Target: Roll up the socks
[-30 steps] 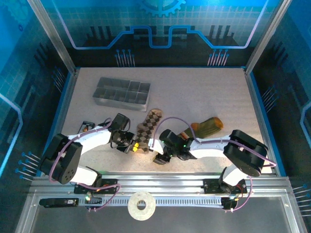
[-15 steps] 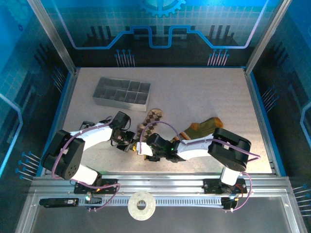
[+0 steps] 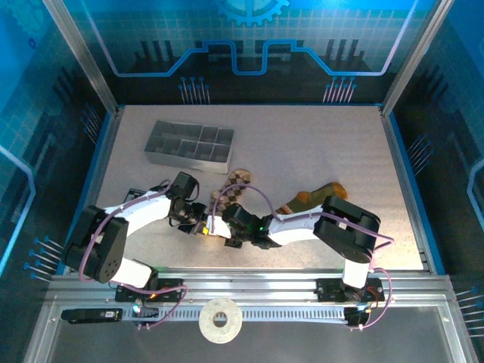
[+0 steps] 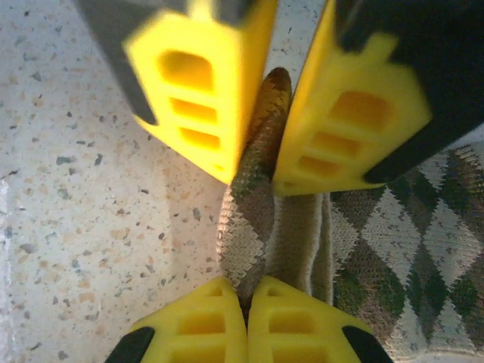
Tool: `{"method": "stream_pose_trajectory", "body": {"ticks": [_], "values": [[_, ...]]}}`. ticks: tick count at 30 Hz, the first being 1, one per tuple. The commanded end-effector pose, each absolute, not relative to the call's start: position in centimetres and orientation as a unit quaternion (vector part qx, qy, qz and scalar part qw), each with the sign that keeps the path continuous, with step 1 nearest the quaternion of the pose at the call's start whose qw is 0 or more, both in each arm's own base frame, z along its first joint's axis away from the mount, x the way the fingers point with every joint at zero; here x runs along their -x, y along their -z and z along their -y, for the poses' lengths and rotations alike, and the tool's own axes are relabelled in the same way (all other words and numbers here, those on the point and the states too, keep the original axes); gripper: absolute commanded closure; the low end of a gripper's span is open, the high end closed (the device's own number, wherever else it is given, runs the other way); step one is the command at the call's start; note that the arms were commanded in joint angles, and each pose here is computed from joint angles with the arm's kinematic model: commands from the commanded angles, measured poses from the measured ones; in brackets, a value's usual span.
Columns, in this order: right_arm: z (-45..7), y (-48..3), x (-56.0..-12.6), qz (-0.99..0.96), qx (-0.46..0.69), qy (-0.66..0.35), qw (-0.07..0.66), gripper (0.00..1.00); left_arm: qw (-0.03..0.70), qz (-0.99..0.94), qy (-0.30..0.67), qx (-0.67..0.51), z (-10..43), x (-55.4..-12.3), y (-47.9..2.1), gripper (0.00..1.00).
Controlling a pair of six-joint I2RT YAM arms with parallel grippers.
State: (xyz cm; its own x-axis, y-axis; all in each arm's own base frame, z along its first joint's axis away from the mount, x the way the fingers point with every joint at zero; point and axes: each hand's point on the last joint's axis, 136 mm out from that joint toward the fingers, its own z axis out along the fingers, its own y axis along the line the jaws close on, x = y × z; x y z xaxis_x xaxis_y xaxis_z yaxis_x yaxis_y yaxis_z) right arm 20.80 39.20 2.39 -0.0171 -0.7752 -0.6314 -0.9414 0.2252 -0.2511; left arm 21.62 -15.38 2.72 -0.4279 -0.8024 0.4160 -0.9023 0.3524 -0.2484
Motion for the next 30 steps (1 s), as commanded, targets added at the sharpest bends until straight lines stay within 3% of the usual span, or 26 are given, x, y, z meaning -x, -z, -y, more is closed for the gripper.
{"method": "stream_pose_trajectory", "body": {"ticks": [1,4,10,20,30], "values": [[-36.6,1.4,-18.9,-0.756,0.590,-0.164,0.231,1.00,0.090,0.806,-0.222,-0.541,13.9,-21.3,-3.9,0.68],[-36.8,1.6,-18.1,-0.770,0.571,-0.213,0.186,1.00,0.082,0.794,-0.241,-0.553,13.5,-21.8,-4.6,0.58],[-36.8,1.7,-17.7,-0.797,0.523,-0.281,0.113,1.00,0.066,0.783,-0.256,-0.563,12.7,-22.2,-5.8,0.51],[-36.4,1.6,-19.0,-0.827,0.409,-0.385,0.004,1.00,0.054,0.784,-0.290,-0.546,13.2,-21.8,-6.2,0.54],[-35.6,3.2,-20.0,-0.856,0.325,-0.393,-0.081,1.00,0.053,0.798,-0.303,-0.519,15.2,-21.9,-5.0,0.64]]}}
